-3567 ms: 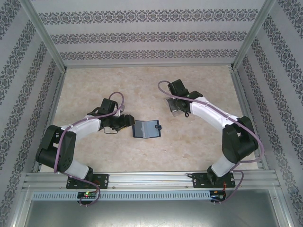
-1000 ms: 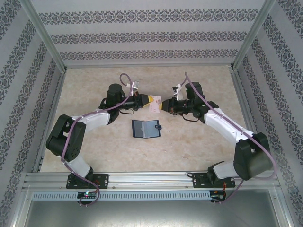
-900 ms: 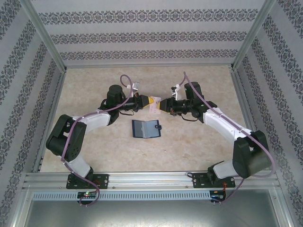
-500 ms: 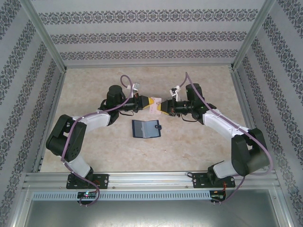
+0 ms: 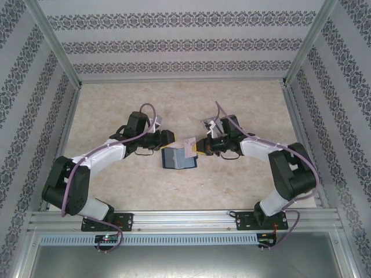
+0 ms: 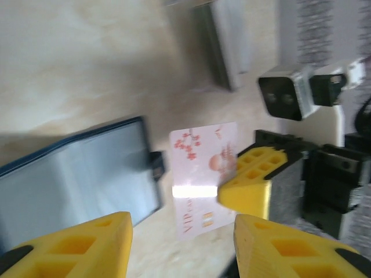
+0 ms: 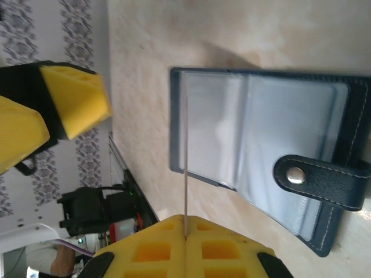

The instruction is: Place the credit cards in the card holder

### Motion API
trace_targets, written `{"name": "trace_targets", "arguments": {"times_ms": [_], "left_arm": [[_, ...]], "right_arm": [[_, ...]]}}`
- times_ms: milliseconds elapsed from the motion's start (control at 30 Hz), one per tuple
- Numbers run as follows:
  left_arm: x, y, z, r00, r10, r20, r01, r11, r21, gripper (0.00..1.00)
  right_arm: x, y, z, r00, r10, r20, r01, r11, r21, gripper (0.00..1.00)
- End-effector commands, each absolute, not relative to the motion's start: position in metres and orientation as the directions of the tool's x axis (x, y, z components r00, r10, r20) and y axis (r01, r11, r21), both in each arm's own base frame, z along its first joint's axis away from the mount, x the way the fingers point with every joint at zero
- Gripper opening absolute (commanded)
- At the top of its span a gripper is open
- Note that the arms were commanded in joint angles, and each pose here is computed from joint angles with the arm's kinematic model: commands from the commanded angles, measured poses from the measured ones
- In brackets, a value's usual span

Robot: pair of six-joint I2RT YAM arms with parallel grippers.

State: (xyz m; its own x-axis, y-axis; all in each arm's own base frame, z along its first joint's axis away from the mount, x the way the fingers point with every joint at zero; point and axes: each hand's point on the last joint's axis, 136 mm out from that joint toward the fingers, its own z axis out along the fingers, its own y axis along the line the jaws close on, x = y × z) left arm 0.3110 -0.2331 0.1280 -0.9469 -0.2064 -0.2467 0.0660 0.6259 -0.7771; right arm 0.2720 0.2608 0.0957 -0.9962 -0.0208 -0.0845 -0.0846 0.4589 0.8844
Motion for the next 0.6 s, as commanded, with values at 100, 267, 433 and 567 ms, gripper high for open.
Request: {"name": "trace_targets", "arguments": {"times_ms": [100,267,433,567], "left_arm": [[0.27,-0.186,0.055,-0.981,-0.155,-0.113,-0.067,0.829,-0.555,0.42],[0.265,-0.178,0.037,-0.984,-0.157,-0.088,-0.091,0.856,-0.51,0.22],[0.268,-0.177,0.025,-0.987,-0.144,-0.077,-0.089,0.867,-0.49,0.14],[0.27,-0.18,0.014,-0.988,-0.144,-0.064,-0.094,0.867,-0.49,0.07]], "right_arm": [[0.265,0.282,0.066,-0.991,-0.123,-0.06,-0.111,0.47,0.875,0.0],[0.264,0.293,0.048,-0.989,-0.146,-0.035,-0.104,0.5,0.86,0.0],[0.266,0.292,0.035,-0.989,-0.145,-0.019,-0.094,0.526,0.845,0.0],[0.264,0.291,0.03,-0.988,-0.153,-0.024,-0.104,0.54,0.835,0.01]]}}
